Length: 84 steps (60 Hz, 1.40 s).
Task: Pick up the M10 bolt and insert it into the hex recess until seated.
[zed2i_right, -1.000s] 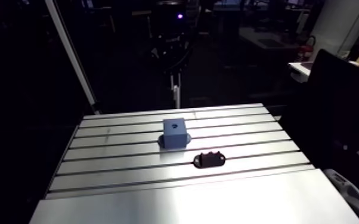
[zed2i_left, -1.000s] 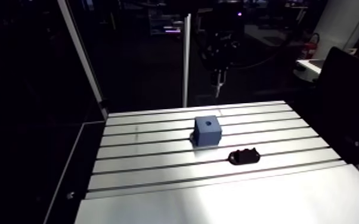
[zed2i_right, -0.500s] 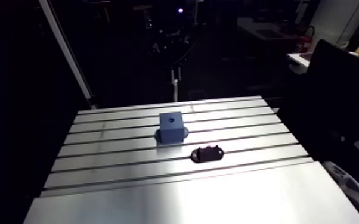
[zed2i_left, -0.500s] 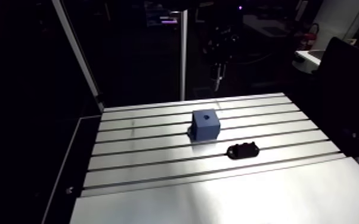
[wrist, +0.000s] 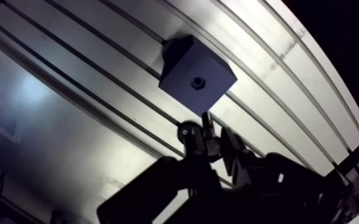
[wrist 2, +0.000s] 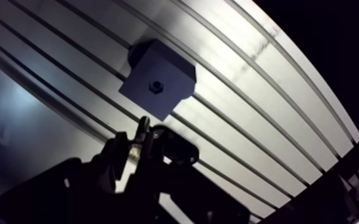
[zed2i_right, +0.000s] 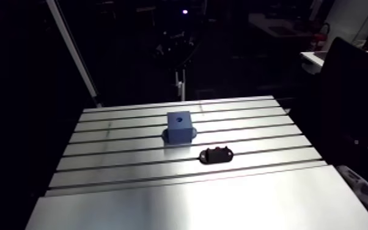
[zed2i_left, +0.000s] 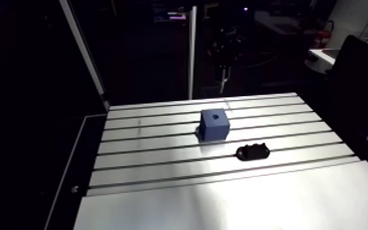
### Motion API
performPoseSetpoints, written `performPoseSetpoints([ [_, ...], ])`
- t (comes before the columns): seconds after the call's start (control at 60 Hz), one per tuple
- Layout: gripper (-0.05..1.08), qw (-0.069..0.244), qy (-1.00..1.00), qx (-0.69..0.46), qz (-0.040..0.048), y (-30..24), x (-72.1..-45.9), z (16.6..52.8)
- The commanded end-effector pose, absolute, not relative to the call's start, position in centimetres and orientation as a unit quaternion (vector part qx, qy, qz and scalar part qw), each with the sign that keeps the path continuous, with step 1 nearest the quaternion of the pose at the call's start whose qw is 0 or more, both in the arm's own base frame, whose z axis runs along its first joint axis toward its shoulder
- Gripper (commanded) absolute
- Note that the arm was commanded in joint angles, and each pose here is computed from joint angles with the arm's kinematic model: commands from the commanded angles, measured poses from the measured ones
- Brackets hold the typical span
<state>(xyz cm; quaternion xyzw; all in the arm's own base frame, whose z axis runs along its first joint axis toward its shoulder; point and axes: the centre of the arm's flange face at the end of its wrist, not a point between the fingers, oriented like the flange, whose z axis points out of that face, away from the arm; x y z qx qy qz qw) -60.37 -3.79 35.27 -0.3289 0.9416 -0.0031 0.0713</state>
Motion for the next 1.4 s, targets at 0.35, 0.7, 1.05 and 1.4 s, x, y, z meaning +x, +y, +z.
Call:
performPoseSetpoints([
  [0.35,1.08,0.069,0.94,-0.335,-0.002,-4.2,-61.2,32.1],
  [0.7,1.08,0.083,0.939,-0.333,-0.0042,-4.4,-61.6,30.6],
  [1.05,1.08,0.101,0.936,-0.336,0.0031,-4.4,-62.1,29.4],
  [1.4,1.07,0.102,0.935,-0.339,0.0044,-4.6,-62.2,29.7],
])
